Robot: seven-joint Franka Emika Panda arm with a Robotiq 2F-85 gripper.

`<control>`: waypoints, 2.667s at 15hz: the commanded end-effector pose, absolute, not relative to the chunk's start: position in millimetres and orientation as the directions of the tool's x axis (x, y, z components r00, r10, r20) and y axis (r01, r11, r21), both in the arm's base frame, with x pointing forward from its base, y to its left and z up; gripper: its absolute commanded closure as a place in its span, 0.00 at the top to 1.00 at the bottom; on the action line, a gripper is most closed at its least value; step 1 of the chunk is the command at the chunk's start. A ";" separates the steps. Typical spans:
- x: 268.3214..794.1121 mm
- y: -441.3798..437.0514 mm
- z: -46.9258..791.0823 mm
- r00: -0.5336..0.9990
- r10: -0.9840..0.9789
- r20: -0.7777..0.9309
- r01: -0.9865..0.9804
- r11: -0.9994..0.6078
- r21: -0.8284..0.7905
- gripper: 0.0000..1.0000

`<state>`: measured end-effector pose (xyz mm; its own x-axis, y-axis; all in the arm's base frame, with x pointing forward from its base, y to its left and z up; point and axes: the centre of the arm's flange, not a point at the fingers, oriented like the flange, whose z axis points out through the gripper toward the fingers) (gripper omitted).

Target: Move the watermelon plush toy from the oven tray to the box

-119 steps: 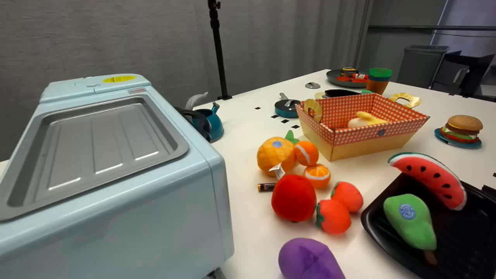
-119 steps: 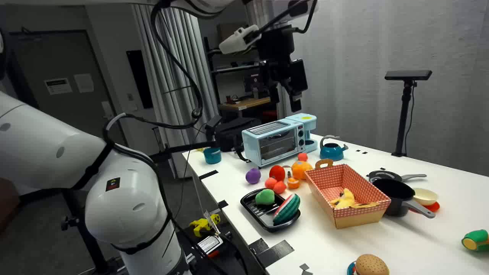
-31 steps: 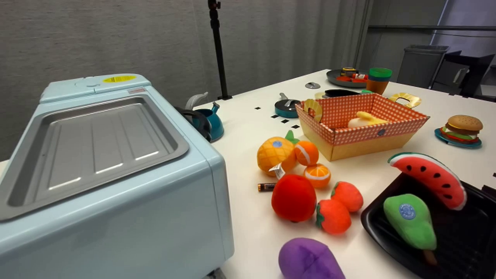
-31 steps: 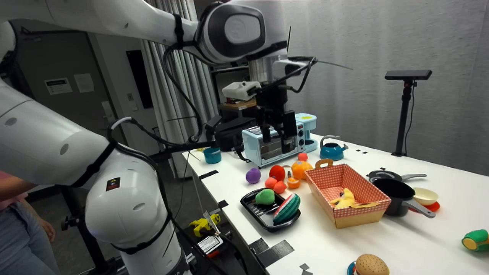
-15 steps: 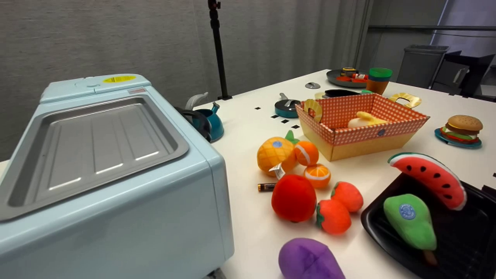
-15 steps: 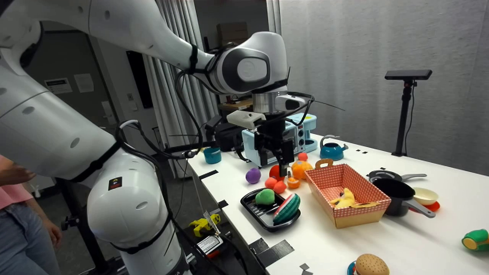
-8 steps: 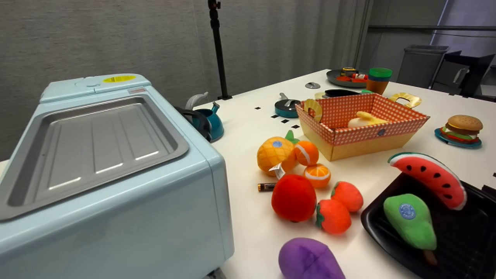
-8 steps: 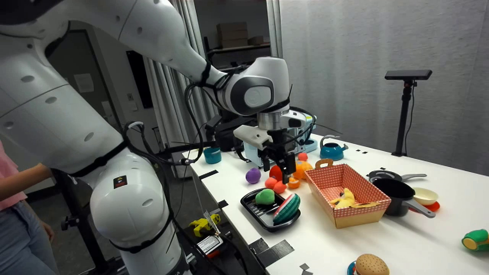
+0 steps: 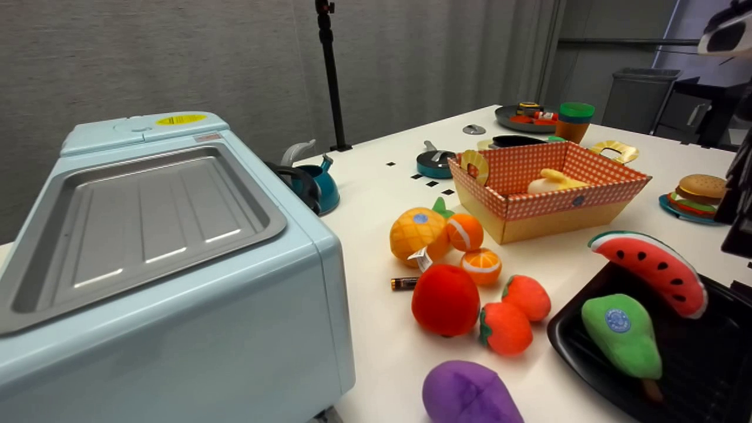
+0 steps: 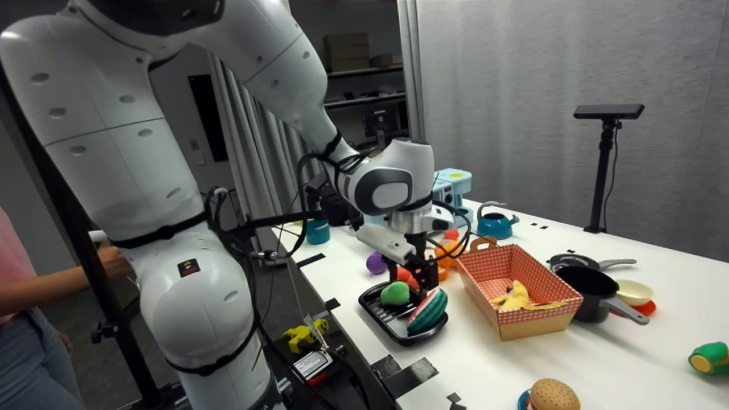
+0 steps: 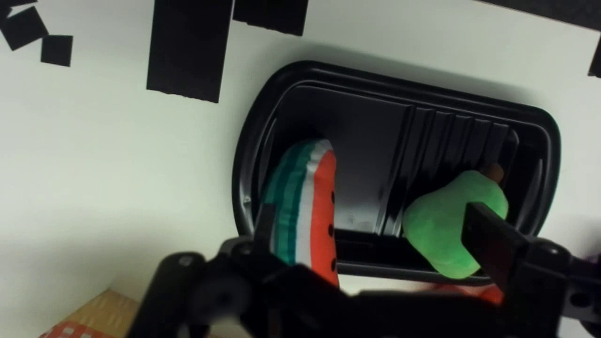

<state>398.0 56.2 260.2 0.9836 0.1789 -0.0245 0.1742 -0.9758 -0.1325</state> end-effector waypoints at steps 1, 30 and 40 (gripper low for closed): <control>414.0 53.8 211.2 0.968 0.247 -0.033 0.242 -0.964 -0.112 1.00; 491.2 99.8 309.3 0.843 0.482 0.239 0.455 -0.876 0.160 0.03; 576.8 30.8 353.6 0.736 0.535 0.415 0.346 -0.824 0.449 0.03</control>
<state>554.1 42.6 361.0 0.7516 0.5451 0.3713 0.4015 -0.8248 0.3981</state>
